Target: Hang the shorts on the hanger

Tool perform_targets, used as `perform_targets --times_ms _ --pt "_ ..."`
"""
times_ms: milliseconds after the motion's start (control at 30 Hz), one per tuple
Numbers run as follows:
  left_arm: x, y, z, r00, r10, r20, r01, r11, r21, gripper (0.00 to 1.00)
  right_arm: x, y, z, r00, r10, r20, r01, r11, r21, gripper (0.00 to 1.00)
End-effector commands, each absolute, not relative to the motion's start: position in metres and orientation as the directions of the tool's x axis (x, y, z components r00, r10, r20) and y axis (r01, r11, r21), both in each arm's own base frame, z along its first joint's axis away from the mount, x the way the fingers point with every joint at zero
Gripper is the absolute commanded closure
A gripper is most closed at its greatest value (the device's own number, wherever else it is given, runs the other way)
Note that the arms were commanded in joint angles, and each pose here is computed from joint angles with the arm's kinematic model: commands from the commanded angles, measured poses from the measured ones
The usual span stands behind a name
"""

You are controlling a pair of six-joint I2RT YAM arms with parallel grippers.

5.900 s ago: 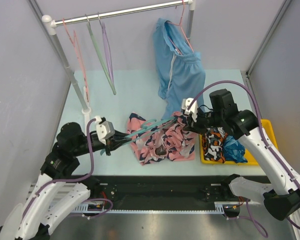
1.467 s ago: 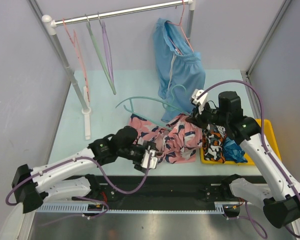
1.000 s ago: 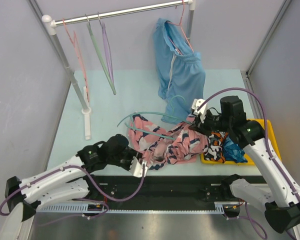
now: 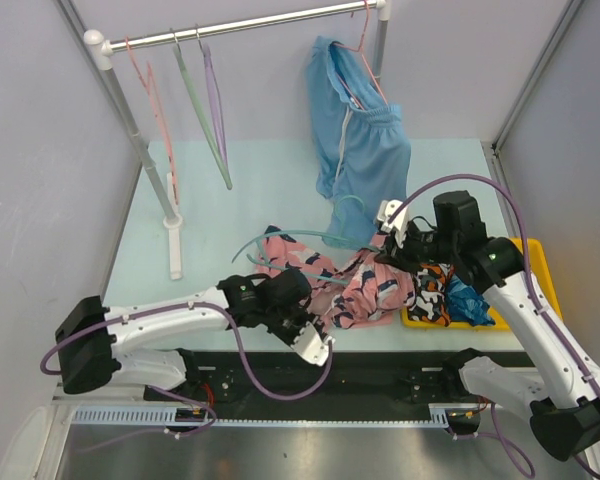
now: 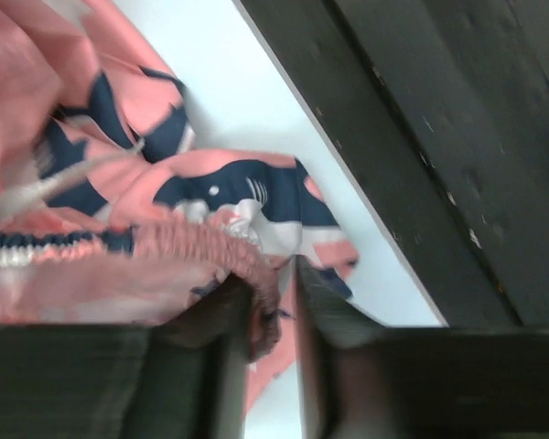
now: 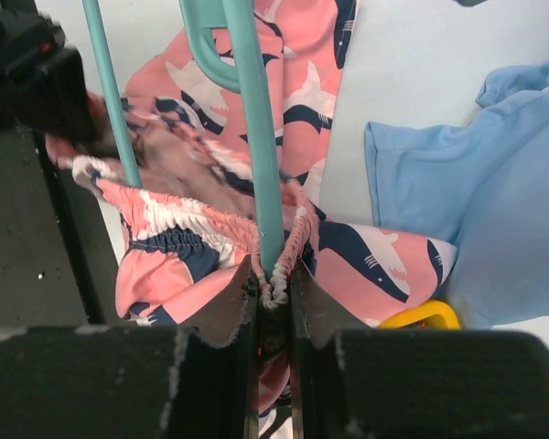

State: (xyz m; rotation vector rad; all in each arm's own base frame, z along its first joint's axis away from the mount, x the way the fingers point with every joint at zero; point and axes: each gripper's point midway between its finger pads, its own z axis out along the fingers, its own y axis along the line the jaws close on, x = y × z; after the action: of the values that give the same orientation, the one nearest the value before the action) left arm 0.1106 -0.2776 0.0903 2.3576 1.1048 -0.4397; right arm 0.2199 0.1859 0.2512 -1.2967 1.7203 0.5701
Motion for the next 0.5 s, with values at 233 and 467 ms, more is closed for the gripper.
perform_targets --times_ms 233,467 --pt "0.112 -0.152 0.092 0.647 0.701 -0.3 0.756 -0.537 0.375 1.0 0.2 0.167 0.254 0.091 -0.571 -0.816 -0.931 0.242 -0.273 1.0" --pt "0.132 -0.119 0.111 0.584 0.763 -0.278 0.79 -0.455 0.412 1.0 0.179 0.164 0.253 0.132 -0.566 -0.813 -0.948 0.168 -0.271 1.0"
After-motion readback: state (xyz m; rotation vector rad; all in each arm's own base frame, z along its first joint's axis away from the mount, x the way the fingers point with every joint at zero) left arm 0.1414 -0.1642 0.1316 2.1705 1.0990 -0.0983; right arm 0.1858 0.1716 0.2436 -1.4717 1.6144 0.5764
